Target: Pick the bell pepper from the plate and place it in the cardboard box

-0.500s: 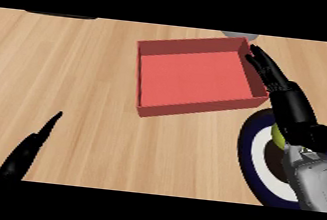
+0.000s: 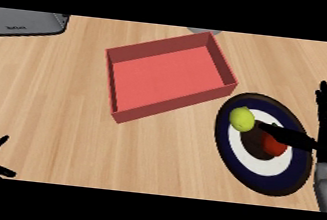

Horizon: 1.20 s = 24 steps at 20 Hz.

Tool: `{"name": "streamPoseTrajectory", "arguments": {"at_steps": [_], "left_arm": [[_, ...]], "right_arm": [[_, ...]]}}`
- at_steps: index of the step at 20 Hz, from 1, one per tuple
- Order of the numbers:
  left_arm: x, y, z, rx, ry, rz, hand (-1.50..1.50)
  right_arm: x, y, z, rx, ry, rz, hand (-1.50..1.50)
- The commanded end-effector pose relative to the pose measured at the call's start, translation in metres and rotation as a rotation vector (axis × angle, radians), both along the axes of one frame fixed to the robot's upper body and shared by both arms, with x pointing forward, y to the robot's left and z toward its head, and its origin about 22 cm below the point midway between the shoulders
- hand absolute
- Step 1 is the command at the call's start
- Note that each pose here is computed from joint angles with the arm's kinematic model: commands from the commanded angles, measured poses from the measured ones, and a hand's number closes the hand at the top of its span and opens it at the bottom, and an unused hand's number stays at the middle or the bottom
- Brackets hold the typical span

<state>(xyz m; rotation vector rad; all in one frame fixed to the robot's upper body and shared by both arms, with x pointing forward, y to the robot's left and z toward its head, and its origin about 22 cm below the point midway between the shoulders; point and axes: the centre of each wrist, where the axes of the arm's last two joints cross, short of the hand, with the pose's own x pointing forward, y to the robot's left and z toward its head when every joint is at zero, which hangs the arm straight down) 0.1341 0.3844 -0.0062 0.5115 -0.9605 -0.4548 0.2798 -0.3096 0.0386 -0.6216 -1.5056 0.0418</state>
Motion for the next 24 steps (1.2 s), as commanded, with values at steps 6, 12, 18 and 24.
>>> {"name": "streamPoseTrajectory", "arguments": {"at_steps": [6, 12, 18, 24], "left_arm": [[0.071, -0.093, 0.052, -0.373, -0.489, -0.256, 0.00], [0.089, -0.119, 0.054, -0.426, -0.503, -0.316, 0.00], [0.104, -0.139, 0.057, -0.456, -0.483, -0.352, 0.00], [0.126, -0.155, 0.057, -0.466, -0.494, -0.384, 0.00]], "right_arm": [[-0.072, -0.072, -0.059, -0.621, 0.324, -0.346, -1.50], [-0.065, -0.048, -0.046, -0.683, 0.444, -0.463, -1.50], [-0.056, 0.017, -0.011, -0.563, 0.638, -0.437, -1.50], [-0.049, 0.075, 0.043, -0.491, 0.727, -0.510, -1.50]]}}
